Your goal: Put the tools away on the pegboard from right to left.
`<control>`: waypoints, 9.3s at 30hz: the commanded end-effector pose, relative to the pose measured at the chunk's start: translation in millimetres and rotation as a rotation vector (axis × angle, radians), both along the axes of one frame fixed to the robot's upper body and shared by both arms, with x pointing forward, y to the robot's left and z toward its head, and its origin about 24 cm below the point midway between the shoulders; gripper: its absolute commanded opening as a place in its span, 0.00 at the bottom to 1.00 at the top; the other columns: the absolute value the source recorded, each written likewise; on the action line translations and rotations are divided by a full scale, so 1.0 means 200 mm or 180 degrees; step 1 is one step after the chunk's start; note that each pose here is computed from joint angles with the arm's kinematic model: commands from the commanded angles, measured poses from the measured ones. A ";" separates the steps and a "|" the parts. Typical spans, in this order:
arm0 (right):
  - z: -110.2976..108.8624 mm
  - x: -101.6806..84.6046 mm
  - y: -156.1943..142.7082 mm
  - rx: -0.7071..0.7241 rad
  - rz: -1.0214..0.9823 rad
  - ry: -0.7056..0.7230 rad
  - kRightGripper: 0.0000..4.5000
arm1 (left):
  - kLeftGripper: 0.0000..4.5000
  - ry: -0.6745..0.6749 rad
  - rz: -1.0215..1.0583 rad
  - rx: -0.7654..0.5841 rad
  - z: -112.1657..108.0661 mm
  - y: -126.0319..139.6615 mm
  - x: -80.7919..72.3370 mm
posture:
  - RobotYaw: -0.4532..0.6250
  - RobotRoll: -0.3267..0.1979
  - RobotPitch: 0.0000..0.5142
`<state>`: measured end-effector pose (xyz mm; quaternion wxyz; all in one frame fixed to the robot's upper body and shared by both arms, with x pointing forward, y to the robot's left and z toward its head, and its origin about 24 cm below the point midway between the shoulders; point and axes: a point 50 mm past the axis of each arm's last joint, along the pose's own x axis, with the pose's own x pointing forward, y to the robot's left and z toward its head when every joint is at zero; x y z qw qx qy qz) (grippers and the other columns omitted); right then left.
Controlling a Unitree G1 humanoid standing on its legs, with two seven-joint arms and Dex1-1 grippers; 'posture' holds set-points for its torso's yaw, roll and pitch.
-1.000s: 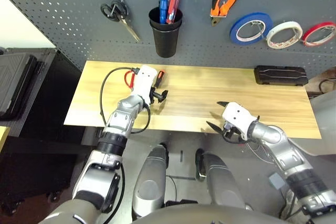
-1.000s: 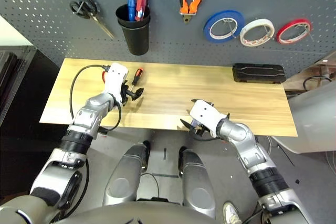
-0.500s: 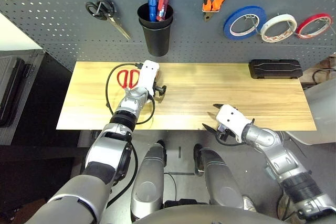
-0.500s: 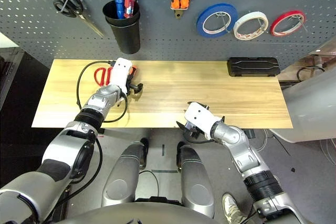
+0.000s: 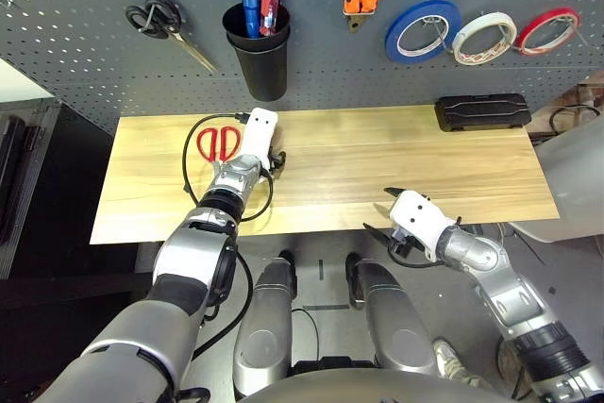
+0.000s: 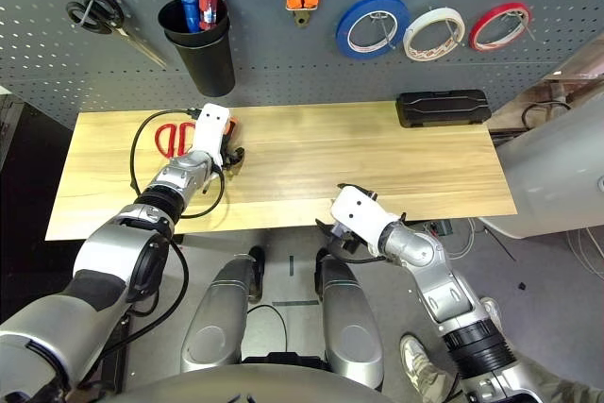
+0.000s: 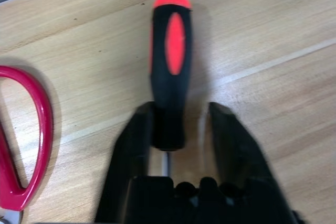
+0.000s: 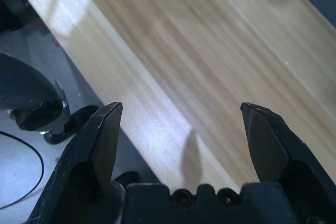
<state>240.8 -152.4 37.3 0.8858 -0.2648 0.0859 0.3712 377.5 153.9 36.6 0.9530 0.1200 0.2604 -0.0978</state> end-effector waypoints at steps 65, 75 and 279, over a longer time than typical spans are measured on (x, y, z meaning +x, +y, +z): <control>0.47 0.24 -0.49 0.1815 0.0388 -0.1037 1.00 | 0.12 -0.2700 -0.0001 -0.1638 1.06 0.14 -0.50 | 0.68 0.62 0.41; 0.58 0.18 -0.53 0.2135 0.0453 -0.1282 1.00 | 0.12 -0.2707 -0.0220 -0.1699 1.13 0.09 -0.45 | 0.62 0.62 0.41; 0.11 0.32 0.23 0.0773 -0.0125 0.0221 1.00 | 0.00 0.0360 0.1326 0.0248 -0.25 0.30 -0.20 | 0.54 0.62 0.59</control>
